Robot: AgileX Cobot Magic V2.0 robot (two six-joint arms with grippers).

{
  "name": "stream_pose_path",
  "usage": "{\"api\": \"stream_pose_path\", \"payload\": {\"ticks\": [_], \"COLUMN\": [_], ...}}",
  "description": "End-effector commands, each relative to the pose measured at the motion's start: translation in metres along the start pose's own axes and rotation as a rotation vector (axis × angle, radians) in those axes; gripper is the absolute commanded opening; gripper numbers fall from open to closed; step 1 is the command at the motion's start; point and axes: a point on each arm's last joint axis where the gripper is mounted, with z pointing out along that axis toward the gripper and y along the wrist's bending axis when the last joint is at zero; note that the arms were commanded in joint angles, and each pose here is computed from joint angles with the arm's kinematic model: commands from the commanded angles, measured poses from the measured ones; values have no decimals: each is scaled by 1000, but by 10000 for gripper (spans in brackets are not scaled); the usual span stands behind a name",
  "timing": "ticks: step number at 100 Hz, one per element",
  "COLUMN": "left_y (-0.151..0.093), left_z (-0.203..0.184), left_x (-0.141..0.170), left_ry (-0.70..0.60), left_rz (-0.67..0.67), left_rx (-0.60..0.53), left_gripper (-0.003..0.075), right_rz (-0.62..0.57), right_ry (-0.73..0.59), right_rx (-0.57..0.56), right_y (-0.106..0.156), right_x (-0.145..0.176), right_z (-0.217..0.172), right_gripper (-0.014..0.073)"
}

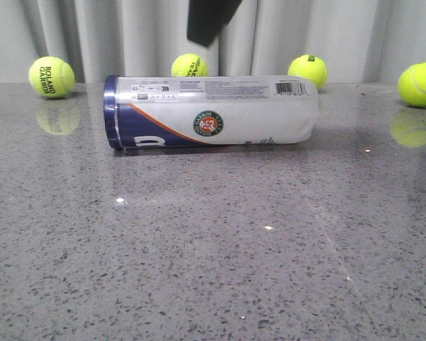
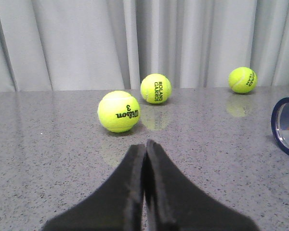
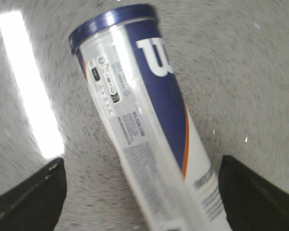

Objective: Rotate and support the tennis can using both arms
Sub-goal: 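Lift and rotate the can with the right gripper, setting it sideways, then open the right gripper and withdraw it from the can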

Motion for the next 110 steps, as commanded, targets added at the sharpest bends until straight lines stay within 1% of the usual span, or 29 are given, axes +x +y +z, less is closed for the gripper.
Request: {"api": "stream_pose_path", "payload": {"ticks": [1,10,17,20,30,37,44,49,51,56,58,63,70,88,110], "left_y": [0,0,0,0,0,0,0,0,0,0,0,0,0,0,0], "left_z": [-1,-1,-1,-1,-1,-1,-1,-1,-1,-1,-1,-1,-1,-1,-1], "left_x": [6,6,6,6,6,6,6,6,6,6,6,6,6,6,6], "left_ry": [-65,-65,-65,-65,-65,-65,-65,-65,-65,-65,-65,-65,-65,-65,-65], "left_rz": [-13,-13,-13,-13,-13,-13,-13,-13,-13,-13,-13,-13,-13,-13,-13], "left_rx": [-7,-7,-7,-7,-7,-7,-7,-7,-7,-7,-7,-7,-7,-7,-7], "left_gripper": [-20,-20,-20,-20,-20,-20,-20,-20,-20,-20,-20,-20,-20,-20,-20], "right_rz": [203,334,433,473,549,581,587,594,601,620,629,658,680,686,663], "right_ry": [-11,4,17,19,37,56,81,92,96,97,97,72,30,-21,-185], "right_rx": [53,152,205,219,235,237,236,238,238,239,240,244,249,253,269], "right_y": [7,2,2,3,9,14,19,22,24,27,29,31,35,49,70], "right_x": [6,13,21,25,38,48,58,65,68,75,78,83,89,113,146], "right_z": [-48,-59,-64,-67,-71,-72,-72,-72,-72,-72,-73,-73,-72,-77,-91], "right_gripper": [633,633,633,633,627,574,465,347,316,190,159,46,-72,-69,-69]}}
